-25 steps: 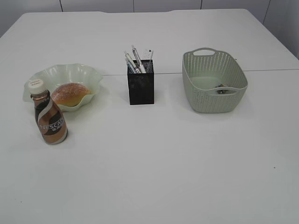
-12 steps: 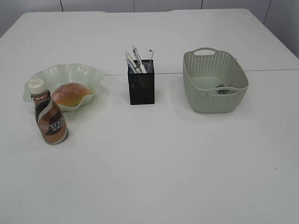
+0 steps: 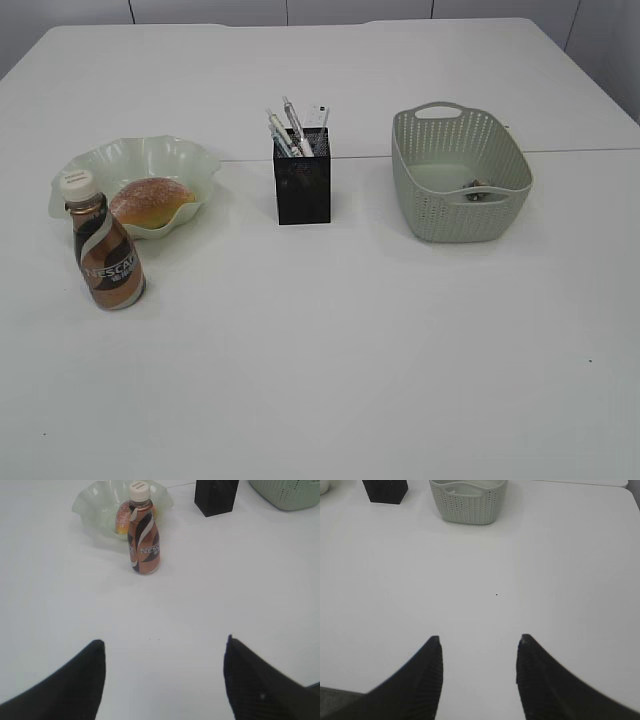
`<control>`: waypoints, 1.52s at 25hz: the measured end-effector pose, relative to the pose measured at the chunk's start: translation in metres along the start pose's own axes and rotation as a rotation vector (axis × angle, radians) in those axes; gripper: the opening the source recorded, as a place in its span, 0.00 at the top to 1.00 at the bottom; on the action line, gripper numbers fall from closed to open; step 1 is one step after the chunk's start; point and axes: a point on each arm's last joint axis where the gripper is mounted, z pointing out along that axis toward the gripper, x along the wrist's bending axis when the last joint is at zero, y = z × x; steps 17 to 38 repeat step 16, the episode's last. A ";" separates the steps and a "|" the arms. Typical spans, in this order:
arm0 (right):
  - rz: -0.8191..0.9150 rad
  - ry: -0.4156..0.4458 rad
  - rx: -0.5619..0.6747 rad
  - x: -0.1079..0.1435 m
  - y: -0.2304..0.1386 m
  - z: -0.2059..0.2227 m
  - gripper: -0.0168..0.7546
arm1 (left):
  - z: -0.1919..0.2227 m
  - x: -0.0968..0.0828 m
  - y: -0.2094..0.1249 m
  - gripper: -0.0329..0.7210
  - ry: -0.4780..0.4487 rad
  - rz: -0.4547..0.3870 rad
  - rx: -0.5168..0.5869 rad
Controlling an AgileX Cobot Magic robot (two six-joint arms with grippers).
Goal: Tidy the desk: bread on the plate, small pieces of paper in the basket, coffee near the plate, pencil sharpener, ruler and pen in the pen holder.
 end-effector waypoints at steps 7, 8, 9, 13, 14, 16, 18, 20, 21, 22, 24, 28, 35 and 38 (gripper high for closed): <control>0.000 0.000 0.000 0.000 0.000 0.000 0.52 | 0.000 0.000 0.000 0.24 0.005 0.003 0.001; 0.000 0.000 0.000 0.000 0.000 0.000 0.52 | 0.000 0.000 0.000 0.24 0.005 0.003 0.001; 0.000 0.000 0.000 0.000 0.000 0.000 0.52 | 0.000 0.000 0.000 0.24 0.005 0.005 0.001; 0.000 0.000 0.000 0.000 0.000 0.000 0.52 | 0.000 0.000 0.000 0.25 0.005 0.005 0.001; 0.000 0.000 0.000 0.000 0.000 0.000 0.52 | 0.000 0.000 0.000 0.25 0.005 0.005 0.001; 0.000 0.000 0.000 0.000 0.000 0.000 0.52 | 0.000 0.000 0.000 0.26 0.005 0.005 0.001; 0.000 0.000 0.000 0.000 0.000 0.000 0.52 | 0.000 0.000 0.000 0.26 0.005 0.005 0.001; 0.000 0.000 0.000 0.000 0.000 0.000 0.52 | 0.000 0.000 0.000 0.26 0.005 0.005 0.001; 0.000 0.000 0.000 0.000 0.000 0.000 0.52 | 0.000 0.000 0.000 0.26 0.005 0.005 0.001; 0.000 0.000 0.000 0.000 0.000 0.000 0.52 | 0.000 0.000 0.000 0.26 0.005 0.005 0.001; 0.000 0.000 0.000 0.000 0.000 0.000 0.52 | 0.000 0.000 0.000 0.26 0.005 0.005 0.001; 0.000 0.000 0.000 0.000 0.000 0.000 0.52 | 0.000 0.000 0.000 0.26 0.005 0.005 0.001; 0.000 0.000 0.000 0.000 0.000 0.000 0.52 | 0.000 0.000 0.000 0.26 0.005 0.005 0.001; 0.000 0.000 0.000 0.000 0.000 0.000 0.52 | 0.000 0.000 0.000 0.26 0.005 0.005 0.001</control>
